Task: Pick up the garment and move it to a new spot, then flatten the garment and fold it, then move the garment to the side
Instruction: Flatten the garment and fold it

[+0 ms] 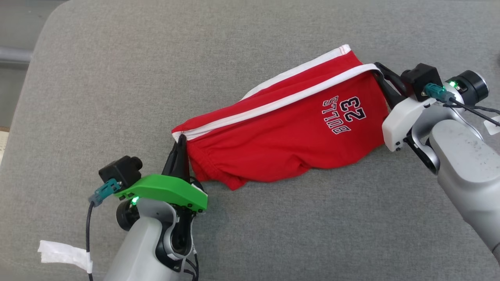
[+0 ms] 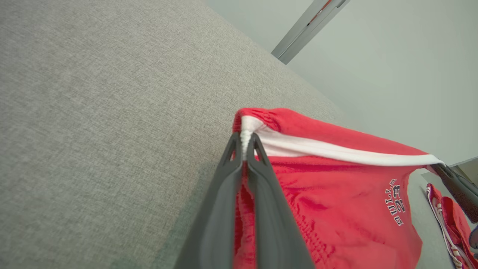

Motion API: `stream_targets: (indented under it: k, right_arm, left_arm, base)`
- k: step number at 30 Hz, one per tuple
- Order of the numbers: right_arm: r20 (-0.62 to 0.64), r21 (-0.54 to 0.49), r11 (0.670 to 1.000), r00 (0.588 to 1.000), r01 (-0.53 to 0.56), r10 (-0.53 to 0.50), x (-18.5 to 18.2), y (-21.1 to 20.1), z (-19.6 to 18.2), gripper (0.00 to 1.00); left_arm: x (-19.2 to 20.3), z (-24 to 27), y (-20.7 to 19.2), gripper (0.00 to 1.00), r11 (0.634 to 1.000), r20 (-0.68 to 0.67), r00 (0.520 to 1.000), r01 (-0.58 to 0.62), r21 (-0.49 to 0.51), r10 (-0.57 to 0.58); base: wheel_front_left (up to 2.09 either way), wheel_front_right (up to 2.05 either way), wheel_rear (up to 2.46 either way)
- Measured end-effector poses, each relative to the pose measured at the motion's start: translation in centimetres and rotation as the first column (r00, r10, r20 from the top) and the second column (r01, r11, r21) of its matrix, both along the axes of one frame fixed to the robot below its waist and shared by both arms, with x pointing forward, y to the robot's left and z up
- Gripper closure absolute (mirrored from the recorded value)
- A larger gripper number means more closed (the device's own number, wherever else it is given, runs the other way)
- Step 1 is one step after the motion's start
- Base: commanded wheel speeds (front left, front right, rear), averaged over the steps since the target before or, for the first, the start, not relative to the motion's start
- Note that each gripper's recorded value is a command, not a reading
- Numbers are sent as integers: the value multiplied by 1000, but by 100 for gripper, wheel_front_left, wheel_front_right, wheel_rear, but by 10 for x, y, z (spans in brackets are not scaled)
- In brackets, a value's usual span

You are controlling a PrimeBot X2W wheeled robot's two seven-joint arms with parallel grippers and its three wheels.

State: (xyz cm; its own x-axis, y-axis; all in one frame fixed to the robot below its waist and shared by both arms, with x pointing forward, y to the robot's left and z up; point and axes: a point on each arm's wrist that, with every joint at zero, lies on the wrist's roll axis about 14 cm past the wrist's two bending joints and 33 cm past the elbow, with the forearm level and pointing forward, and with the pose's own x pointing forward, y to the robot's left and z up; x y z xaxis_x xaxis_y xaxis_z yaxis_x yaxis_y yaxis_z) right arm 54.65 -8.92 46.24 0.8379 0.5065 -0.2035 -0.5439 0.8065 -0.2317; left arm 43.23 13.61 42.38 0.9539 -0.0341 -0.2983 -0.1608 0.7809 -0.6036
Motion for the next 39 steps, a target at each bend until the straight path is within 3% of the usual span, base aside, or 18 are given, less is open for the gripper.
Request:
stream_targets:
  k: [6,7,9,10,12,20,22,27,39]
  right_arm:
    - [-65,-24,999,998,-22,20,21,13,-23,100]
    - [-71,-24,999,997,-27,25,24,17,-26,98]
    - [-78,-31,999,996,-37,34,29,23,-30,64]
    - [-80,-30,999,996,-39,36,32,26,-31,53]
    - [-81,-25,999,996,-48,46,36,33,-32,0]
    - [-57,-5,999,997,-45,44,50,43,-23,0]
    - [-44,9,1000,999,-29,29,53,39,-16,0]
    - [-18,46,998,999,51,-50,56,10,1,0]
    - [-263,21,988,954,155,-144,6,-18,-51,0]
  left_arm:
    - [2,-9,-2,100,1000,-29,999,-13,-16,13]
    - [2,-11,-2,94,1000,-33,999,-18,-24,17]
    - [1,-13,-5,68,999,-39,999,-15,-28,14]
    - [1,-13,-6,53,999,-39,999,-14,-29,13]
    - [2,-11,-8,0,999,-27,1000,-10,-30,9]
    - [1,9,2,0,998,76,997,-25,53,21]
    - [0,17,12,0,992,113,993,-30,122,16]
    - [-6,46,43,0,975,209,975,-120,186,80]
    - [-34,79,87,0,920,319,928,-283,271,191]
  base:
    - [0,0,0]
    - [0,0,0]
    - [0,0,0]
    - [0,0,0]
    - [0,0,0]
    - [0,0,0]
    - [0,0,0]
    - [0,0,0]
    - [0,0,0]
